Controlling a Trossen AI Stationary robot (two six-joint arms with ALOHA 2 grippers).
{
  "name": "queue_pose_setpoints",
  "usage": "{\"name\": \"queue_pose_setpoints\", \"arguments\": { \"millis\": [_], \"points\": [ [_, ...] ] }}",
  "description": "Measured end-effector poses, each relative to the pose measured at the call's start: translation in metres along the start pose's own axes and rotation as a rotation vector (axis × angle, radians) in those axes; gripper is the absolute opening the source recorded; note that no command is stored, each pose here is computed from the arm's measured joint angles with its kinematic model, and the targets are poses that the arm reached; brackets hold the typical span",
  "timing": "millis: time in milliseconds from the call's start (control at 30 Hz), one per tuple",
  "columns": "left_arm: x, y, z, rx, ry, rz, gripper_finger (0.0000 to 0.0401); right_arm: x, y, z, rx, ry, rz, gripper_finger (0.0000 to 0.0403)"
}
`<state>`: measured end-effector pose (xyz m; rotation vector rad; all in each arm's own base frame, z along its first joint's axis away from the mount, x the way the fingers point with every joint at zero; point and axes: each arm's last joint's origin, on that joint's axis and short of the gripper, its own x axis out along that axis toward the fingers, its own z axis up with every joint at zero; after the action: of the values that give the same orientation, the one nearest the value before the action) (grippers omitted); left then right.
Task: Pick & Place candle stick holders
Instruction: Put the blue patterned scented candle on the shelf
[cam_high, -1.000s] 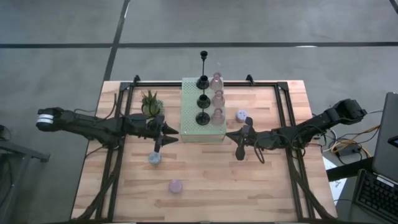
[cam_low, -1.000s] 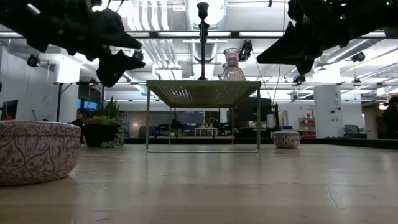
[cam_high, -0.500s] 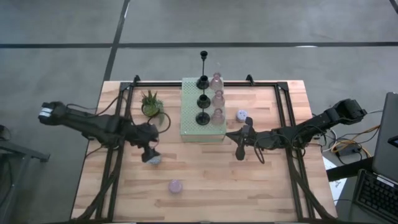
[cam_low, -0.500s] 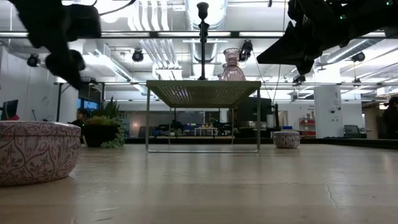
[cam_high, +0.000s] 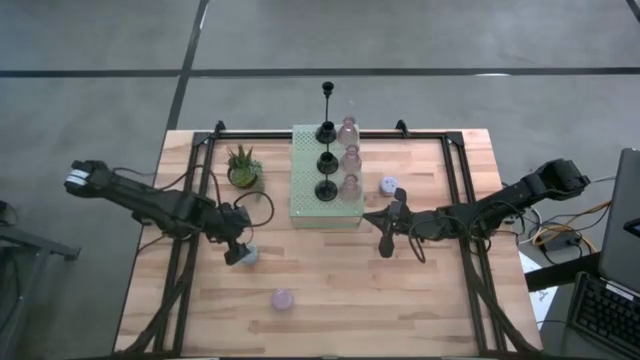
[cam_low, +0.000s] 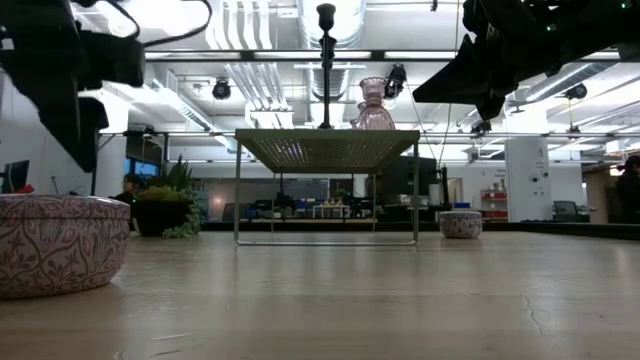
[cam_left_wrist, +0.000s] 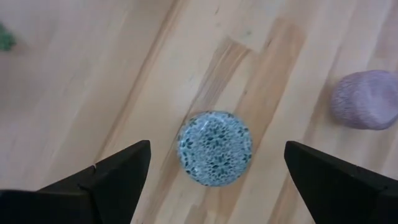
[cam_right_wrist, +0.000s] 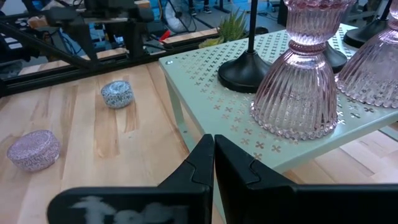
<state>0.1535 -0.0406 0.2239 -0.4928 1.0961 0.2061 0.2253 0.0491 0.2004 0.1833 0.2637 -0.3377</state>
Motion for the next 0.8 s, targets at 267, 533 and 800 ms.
{"name": "queue_pose_setpoints", "arguments": {
  "millis": [267, 533, 800],
  "points": [
    [0.015, 0.000, -0.003, -0.012, 0.020, 0.007, 0.0374, 0.000, 0.000, 0.000, 0.000, 0.000, 0.000, 0.0008],
    [0.027, -0.011, -0.004, 0.028, 0.048, 0.003, 0.0374, 0.000, 0.000, 0.000, 0.000, 0.000, 0.000, 0.0008],
    [0.041, -0.013, -0.005, 0.036, 0.103, 0.056, 0.0374, 0.000, 0.000, 0.000, 0.000, 0.000, 0.000, 0.0008]
  ]
}}
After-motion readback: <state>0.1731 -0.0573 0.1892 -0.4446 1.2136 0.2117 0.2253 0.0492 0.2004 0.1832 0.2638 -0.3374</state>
